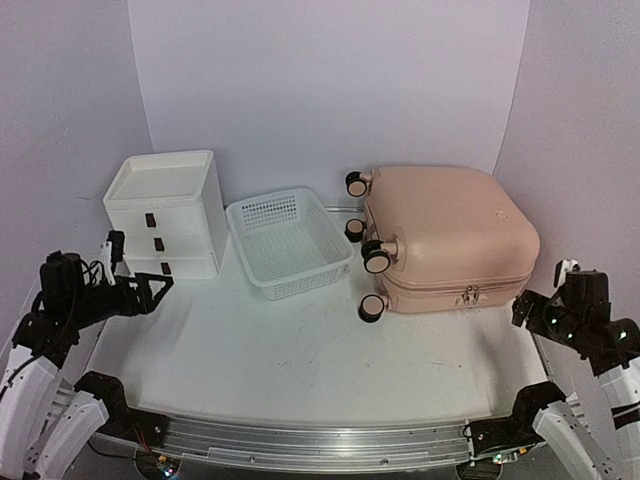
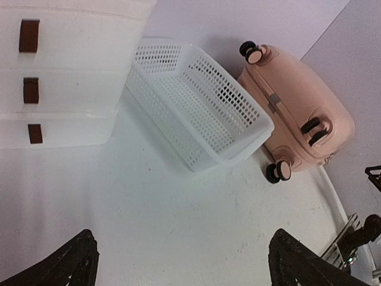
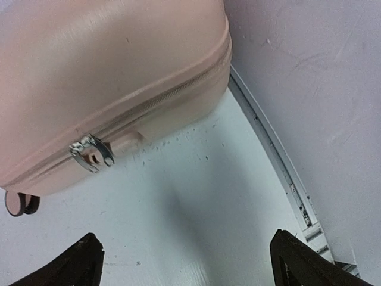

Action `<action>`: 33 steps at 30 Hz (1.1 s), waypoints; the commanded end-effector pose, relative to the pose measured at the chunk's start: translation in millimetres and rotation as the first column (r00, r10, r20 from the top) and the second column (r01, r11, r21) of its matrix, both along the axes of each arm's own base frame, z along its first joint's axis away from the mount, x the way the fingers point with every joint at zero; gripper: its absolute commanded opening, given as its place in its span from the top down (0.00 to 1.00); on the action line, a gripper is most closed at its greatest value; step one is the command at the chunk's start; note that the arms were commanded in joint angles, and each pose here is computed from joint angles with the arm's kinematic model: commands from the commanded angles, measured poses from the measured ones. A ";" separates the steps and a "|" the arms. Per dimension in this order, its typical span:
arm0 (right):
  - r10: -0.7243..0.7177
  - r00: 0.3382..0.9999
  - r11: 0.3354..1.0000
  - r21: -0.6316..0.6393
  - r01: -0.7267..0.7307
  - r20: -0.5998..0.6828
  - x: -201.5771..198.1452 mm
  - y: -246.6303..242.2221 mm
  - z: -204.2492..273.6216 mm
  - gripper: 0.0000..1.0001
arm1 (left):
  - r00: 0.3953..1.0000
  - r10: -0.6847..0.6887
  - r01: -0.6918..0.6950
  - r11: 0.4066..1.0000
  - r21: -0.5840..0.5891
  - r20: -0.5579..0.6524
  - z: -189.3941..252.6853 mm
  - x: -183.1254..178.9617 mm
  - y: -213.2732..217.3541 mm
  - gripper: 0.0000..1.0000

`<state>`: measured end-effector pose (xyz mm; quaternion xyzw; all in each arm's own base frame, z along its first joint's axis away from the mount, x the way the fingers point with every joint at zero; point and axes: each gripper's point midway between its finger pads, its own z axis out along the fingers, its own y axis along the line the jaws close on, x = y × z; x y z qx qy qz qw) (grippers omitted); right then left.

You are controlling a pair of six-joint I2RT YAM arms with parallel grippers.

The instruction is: Open, take out, and arrange the luggage

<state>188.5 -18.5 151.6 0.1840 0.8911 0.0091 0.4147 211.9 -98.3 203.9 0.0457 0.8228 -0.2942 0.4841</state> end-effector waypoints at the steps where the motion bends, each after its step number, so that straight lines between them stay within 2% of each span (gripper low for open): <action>1: -0.003 1.000 0.999 -0.043 0.003 -0.010 0.1 -5.3 56.6 0.01 | 0.996 0.086 -0.084 0.995 -0.049 0.039 68.1 18.4 9.9 0.00; 8: 0.058 0.998 0.998 -0.039 -0.058 -0.005 11.3 3.3 122.6 0.01 | 0.994 0.109 -0.109 0.986 -0.122 -0.003 127.6 49.2 7.5 0.00; 15: 0.112 0.994 0.994 0.011 -0.112 0.000 19.9 16.5 152.5 0.02 | 0.989 0.063 -0.078 0.991 -0.111 -0.132 126.5 82.2 -34.2 0.00; 19: 0.170 0.986 0.985 0.039 -0.169 0.000 20.5 27.2 158.4 0.02 | 0.975 0.018 -0.033 0.997 -0.065 -0.223 108.3 101.4 -76.2 0.02; 23: 0.206 0.979 0.977 0.052 -0.205 -0.002 18.0 33.1 159.0 0.02 | 0.952 0.034 -0.036 0.999 0.001 -0.305 83.4 126.6 -111.8 0.03; 26: 0.227 0.974 0.972 0.054 -0.227 -0.002 15.0 35.9 159.8 0.02 | 0.913 0.106 -0.095 0.994 0.046 -0.394 54.2 150.4 -130.3 0.05; 30: 0.249 0.969 0.968 0.042 -0.249 0.010 9.9 37.3 163.9 0.02 | 0.868 0.247 -0.196 0.968 0.159 -0.431 16.0 177.2 -137.7 0.06; 33: 0.258 0.966 0.965 0.030 -0.259 0.021 6.3 37.1 167.1 0.02 | 0.837 0.308 -0.219 0.946 0.238 -0.452 -12.1 190.9 -140.8 0.07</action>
